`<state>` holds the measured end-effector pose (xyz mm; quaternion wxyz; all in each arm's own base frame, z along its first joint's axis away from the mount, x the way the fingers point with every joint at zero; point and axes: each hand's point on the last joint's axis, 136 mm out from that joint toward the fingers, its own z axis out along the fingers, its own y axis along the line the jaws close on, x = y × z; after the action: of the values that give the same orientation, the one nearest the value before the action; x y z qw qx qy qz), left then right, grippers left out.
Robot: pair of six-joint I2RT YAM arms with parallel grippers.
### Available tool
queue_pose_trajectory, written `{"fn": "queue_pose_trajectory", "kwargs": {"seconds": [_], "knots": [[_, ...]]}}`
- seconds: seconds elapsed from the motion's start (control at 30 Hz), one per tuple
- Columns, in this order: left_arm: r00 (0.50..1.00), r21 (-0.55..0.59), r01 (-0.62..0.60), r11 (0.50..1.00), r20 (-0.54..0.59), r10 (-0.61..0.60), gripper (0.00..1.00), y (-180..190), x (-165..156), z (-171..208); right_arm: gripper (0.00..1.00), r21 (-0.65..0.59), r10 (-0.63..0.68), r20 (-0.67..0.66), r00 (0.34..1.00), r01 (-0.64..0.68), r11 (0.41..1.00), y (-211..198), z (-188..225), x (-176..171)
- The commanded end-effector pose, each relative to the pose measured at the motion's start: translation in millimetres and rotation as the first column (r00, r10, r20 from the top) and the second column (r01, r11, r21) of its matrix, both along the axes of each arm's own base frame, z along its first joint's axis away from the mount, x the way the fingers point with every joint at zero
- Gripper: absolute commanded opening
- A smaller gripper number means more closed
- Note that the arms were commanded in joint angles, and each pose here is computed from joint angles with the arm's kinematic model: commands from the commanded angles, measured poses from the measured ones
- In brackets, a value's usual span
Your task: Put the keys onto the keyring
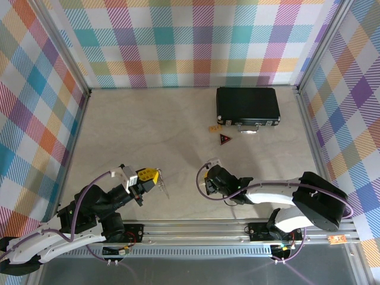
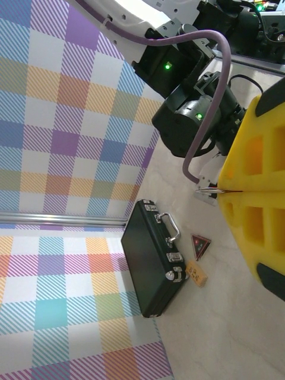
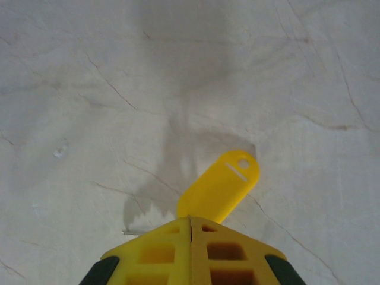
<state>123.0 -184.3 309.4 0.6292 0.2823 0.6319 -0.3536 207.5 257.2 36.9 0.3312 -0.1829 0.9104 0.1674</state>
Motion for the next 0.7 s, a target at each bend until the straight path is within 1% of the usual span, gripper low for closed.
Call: {"fn": "queue_pose_trajectory", "kwargs": {"seconds": [0.0,0.27,0.43,0.53,0.67], "knots": [[1.0,-0.053,0.004,0.999,0.031,-0.003,0.0,1,-2,14,0.0,0.032,-0.018,-0.02,1.0,0.019,0.999,-2,-1,-3],[0.999,-0.048,0.0,0.999,0.033,0.001,0.0,1,-1,14,0.0,0.024,-0.029,-0.057,0.998,0.03,0.999,-7,-7,-9],[0.999,-0.049,0.001,0.999,0.032,0.001,0.0,1,-1,15,0.07,0.014,-0.043,-0.082,0.996,0.045,0.999,-14,-3,-14],[0.999,-0.05,0.007,0.999,0.033,-0.006,0.0,1,-2,15,0.17,-0.003,-0.065,-0.098,0.993,0.065,0.998,-22,7,-18],[0.999,-0.053,0.009,0.999,0.034,-0.007,0.0,1,-3,15,0.37,-0.065,-0.098,-0.135,0.986,0.09,0.994,-34,26,-23]]}}
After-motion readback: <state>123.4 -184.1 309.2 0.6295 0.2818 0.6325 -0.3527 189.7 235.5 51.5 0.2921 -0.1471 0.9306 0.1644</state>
